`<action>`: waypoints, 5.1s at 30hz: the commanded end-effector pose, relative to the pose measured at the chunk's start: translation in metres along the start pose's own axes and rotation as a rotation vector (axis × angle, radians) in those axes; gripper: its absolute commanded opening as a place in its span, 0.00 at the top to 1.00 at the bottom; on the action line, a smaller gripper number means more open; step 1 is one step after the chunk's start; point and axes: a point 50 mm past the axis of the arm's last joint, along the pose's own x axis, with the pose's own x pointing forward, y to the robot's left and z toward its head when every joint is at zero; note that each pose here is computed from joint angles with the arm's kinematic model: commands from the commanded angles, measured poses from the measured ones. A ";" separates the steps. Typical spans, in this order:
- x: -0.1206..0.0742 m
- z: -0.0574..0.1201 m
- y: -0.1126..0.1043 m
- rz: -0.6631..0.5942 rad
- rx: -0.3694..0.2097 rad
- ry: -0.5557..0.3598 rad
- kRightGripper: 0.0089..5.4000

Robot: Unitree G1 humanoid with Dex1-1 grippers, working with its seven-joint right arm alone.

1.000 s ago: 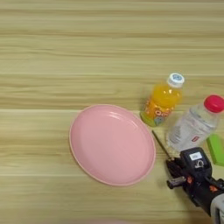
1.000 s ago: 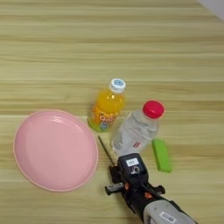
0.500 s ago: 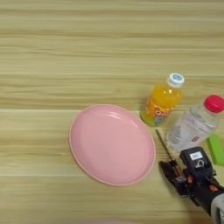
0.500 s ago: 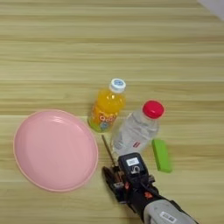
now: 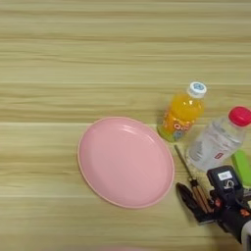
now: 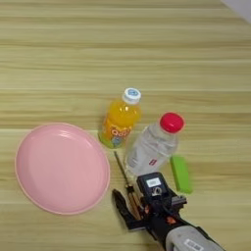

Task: Move the objects on the table

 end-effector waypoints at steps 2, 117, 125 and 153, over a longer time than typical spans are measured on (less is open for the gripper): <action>-0.003 0.008 -0.007 -0.038 -0.029 -0.045 0.04; 0.023 0.056 -0.035 -0.226 0.132 -0.432 0.36; 0.019 0.060 -0.036 -0.241 0.143 -0.471 0.39; -0.029 0.096 0.025 -0.035 0.060 -0.615 0.40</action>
